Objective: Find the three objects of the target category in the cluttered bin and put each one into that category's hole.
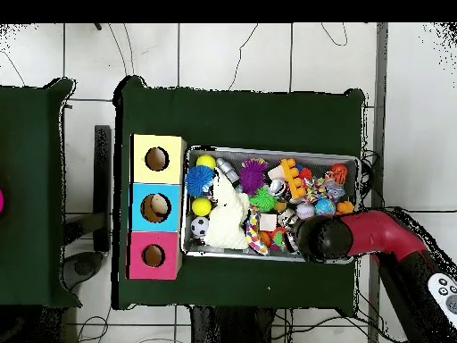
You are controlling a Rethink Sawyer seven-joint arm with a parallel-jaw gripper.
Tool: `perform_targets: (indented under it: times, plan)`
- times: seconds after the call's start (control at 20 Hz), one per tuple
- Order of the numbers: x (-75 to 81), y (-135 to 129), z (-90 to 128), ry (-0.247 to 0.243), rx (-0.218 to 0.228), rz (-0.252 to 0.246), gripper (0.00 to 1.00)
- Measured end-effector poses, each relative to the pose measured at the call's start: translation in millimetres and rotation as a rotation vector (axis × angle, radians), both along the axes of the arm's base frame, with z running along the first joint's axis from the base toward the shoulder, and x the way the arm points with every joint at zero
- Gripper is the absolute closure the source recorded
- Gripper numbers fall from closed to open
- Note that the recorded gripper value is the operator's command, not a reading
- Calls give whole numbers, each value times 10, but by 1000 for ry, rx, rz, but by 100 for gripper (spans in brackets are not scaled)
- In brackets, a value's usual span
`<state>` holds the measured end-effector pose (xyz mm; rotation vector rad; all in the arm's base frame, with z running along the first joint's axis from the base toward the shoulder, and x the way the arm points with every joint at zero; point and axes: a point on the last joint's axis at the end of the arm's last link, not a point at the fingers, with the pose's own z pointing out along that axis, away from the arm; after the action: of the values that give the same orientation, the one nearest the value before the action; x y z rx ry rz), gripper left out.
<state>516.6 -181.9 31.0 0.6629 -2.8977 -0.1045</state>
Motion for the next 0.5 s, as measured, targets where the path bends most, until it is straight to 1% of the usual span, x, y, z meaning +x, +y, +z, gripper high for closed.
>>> perform_targets:
  times: [0.2,0.5]
  plan:
    - [-14,-4,8,14,-4,1,0]
    - [-24,-20,-2,14,-12,10,0]
